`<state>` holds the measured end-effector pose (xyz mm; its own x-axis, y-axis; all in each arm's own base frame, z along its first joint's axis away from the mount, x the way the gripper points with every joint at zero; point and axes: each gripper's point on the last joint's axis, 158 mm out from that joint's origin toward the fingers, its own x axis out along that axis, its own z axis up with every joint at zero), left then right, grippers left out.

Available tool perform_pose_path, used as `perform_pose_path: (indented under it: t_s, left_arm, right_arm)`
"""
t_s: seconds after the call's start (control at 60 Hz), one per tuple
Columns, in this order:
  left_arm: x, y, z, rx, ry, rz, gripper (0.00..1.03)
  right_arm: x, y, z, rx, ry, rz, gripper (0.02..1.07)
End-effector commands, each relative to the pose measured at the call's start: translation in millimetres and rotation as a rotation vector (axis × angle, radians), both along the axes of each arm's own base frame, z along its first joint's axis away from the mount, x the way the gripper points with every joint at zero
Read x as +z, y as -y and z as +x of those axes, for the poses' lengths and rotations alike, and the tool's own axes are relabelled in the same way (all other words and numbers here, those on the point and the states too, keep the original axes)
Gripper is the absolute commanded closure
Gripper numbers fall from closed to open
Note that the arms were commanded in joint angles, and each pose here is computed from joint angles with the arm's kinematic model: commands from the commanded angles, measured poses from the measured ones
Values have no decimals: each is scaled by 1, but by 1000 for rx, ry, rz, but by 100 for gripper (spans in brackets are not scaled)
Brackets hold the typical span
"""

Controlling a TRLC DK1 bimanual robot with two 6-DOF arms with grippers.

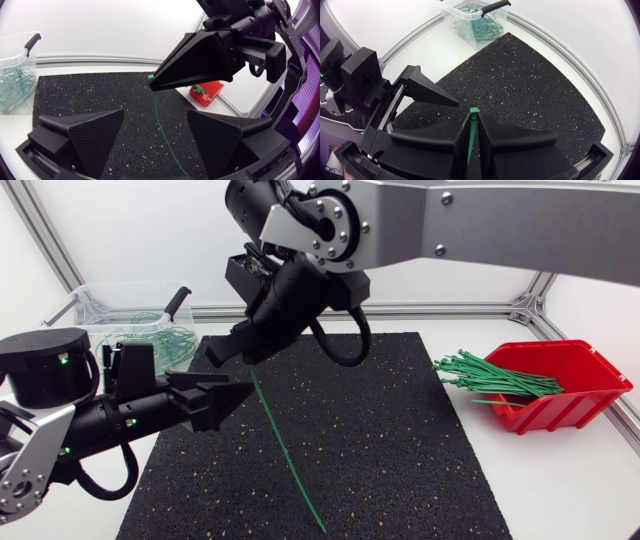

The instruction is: Take a green cable tie from the red box, thread the tail through the head to close it, then place it in the transparent bin on the left.

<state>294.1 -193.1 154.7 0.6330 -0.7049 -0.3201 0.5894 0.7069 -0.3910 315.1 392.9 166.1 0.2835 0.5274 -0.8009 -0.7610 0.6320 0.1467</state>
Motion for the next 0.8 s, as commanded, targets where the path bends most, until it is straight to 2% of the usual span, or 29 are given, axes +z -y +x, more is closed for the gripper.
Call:
perform_pose_path:
  t_s: [0.0, 0.2, 0.35, 0.667, 0.783]
  left_arm:
    - [17, 6, 8, 2, 13, -43, 20]
    - [13, 11, 14, 18, -1, -32, 28]
    - [13, 10, 17, 37, 1, -30, 39]
    - [14, 12, 15, 42, -2, -30, 45]
    - [16, 12, 16, 50, 2, -33, 54]
  right_arm:
    - [-3, -2, 3, -27, -25, -2, 101]
    - [-4, -2, 3, -35, -29, -2, 101]
    - [-3, -4, 0, -35, -29, -2, 101]
    - [-3, -7, -6, -35, -28, -6, 101]
    - [0, -7, -9, -36, -26, 1, 101]
